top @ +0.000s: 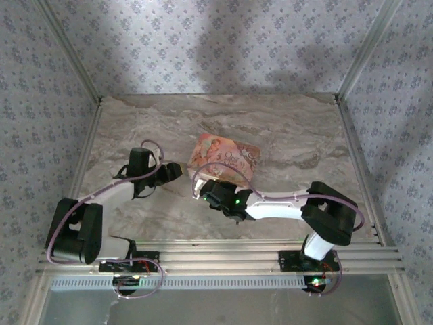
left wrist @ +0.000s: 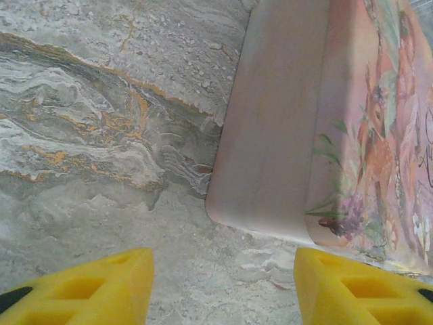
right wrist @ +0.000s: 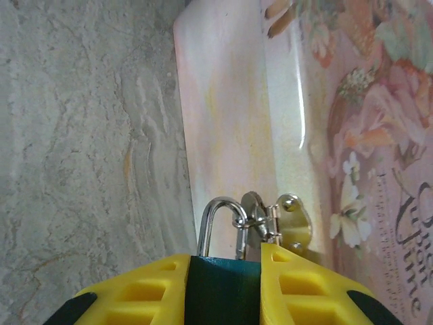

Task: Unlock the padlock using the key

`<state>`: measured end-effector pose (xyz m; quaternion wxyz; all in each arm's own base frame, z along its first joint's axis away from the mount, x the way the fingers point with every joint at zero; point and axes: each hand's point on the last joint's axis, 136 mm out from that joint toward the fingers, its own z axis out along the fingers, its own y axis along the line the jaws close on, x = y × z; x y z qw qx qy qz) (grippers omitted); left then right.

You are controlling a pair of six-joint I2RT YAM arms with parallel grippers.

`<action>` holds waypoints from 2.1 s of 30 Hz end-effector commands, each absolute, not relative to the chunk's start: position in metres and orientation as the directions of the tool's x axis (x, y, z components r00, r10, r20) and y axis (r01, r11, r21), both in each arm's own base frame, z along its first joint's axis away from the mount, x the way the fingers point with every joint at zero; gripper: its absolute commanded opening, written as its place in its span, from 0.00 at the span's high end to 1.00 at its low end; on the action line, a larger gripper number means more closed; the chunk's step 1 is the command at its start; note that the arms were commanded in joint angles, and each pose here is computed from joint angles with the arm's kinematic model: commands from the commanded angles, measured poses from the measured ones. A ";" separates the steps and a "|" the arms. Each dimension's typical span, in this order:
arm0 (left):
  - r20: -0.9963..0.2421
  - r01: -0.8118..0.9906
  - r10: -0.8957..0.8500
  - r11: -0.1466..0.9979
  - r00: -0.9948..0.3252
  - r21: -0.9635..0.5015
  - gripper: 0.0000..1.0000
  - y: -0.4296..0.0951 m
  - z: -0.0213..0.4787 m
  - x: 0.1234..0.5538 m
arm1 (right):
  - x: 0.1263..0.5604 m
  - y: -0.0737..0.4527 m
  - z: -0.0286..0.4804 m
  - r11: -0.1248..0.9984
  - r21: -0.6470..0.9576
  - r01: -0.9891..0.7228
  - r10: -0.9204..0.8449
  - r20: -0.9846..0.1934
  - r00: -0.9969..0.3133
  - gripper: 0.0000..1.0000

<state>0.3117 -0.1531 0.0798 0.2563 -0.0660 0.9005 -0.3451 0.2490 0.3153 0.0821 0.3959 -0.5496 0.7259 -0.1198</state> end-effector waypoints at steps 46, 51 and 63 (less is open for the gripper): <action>-0.372 0.083 -0.314 0.657 -0.873 -0.749 0.47 -0.169 0.064 0.349 | 0.286 0.322 0.088 0.226 -0.600 -0.768 -0.922 -0.386 0.030 1.00; -0.372 0.083 -0.314 0.657 -0.874 -0.749 0.47 -0.169 0.065 0.347 | 0.291 0.330 0.092 0.212 -0.646 -0.734 -0.918 -0.389 0.077 1.00; -0.369 0.081 -0.306 0.664 -0.878 -0.743 0.47 -0.168 0.066 0.344 | 0.293 0.338 0.094 0.311 -0.661 -0.683 -0.871 -0.486 0.074 1.00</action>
